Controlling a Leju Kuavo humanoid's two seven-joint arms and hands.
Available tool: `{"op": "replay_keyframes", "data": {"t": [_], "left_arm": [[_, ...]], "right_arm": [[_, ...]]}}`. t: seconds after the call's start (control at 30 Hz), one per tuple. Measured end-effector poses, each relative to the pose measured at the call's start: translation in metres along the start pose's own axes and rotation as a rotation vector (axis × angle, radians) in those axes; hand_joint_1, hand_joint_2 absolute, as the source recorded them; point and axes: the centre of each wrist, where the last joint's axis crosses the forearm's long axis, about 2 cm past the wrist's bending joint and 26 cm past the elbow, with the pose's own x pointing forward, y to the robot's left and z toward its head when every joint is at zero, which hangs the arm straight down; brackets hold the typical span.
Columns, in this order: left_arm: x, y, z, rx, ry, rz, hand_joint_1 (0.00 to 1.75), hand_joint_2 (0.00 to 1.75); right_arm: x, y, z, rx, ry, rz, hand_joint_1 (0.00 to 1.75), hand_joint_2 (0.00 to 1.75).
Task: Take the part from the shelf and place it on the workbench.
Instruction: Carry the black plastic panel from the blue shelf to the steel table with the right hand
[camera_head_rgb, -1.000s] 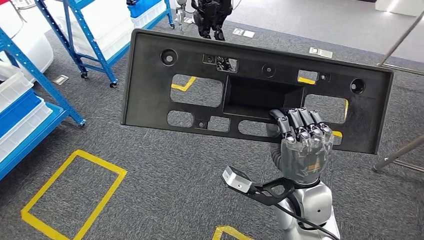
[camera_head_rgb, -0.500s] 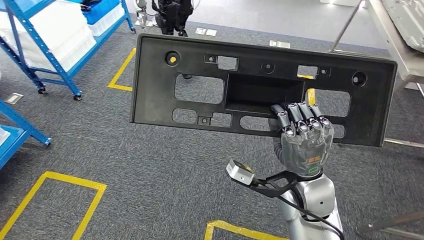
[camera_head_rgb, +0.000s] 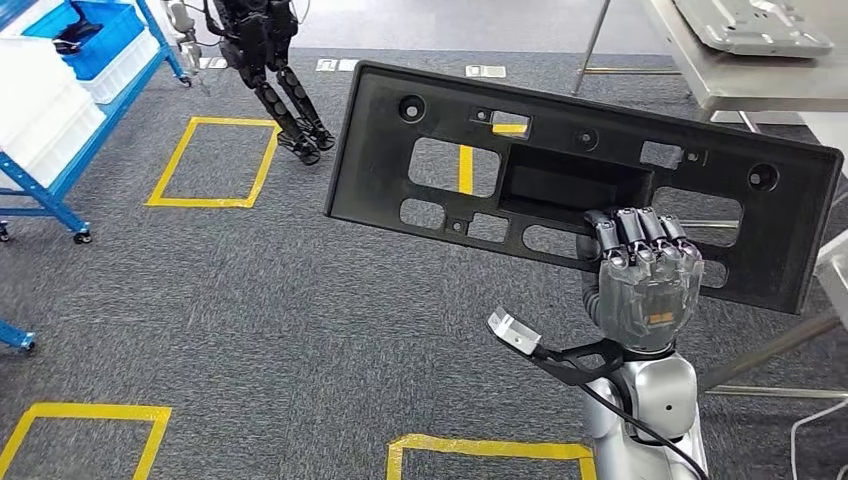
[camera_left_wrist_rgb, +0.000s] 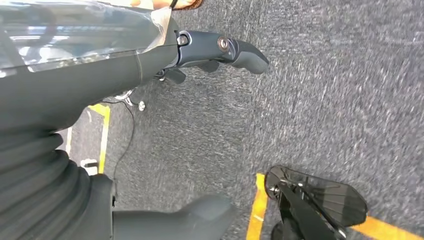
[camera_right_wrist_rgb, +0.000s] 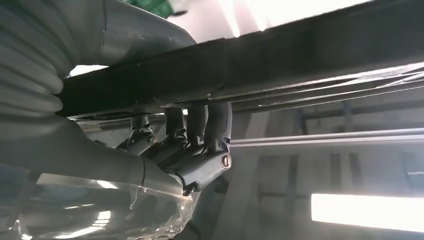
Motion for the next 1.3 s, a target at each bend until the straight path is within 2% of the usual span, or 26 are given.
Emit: {"op": "replay_keyframes", "data": {"t": [0.3,0.87,1.3], "left_arm": [[-0.002,0.0,0.0,0.004,0.006,0.001,0.0,1.75],[0.0,0.0,0.0,-0.018,-0.02,-0.035,0.0,1.75],[-0.002,-0.001,0.001,-0.009,-0.021,-0.041,0.0,1.75]], "right_arm": [[-0.008,-0.001,0.009,0.024,0.067,0.022,1.75,1.75],[-0.032,-0.023,0.035,0.062,0.049,0.103,1.75,1.75],[-0.044,-0.025,0.036,0.059,0.023,0.135,1.75,1.75]]}}
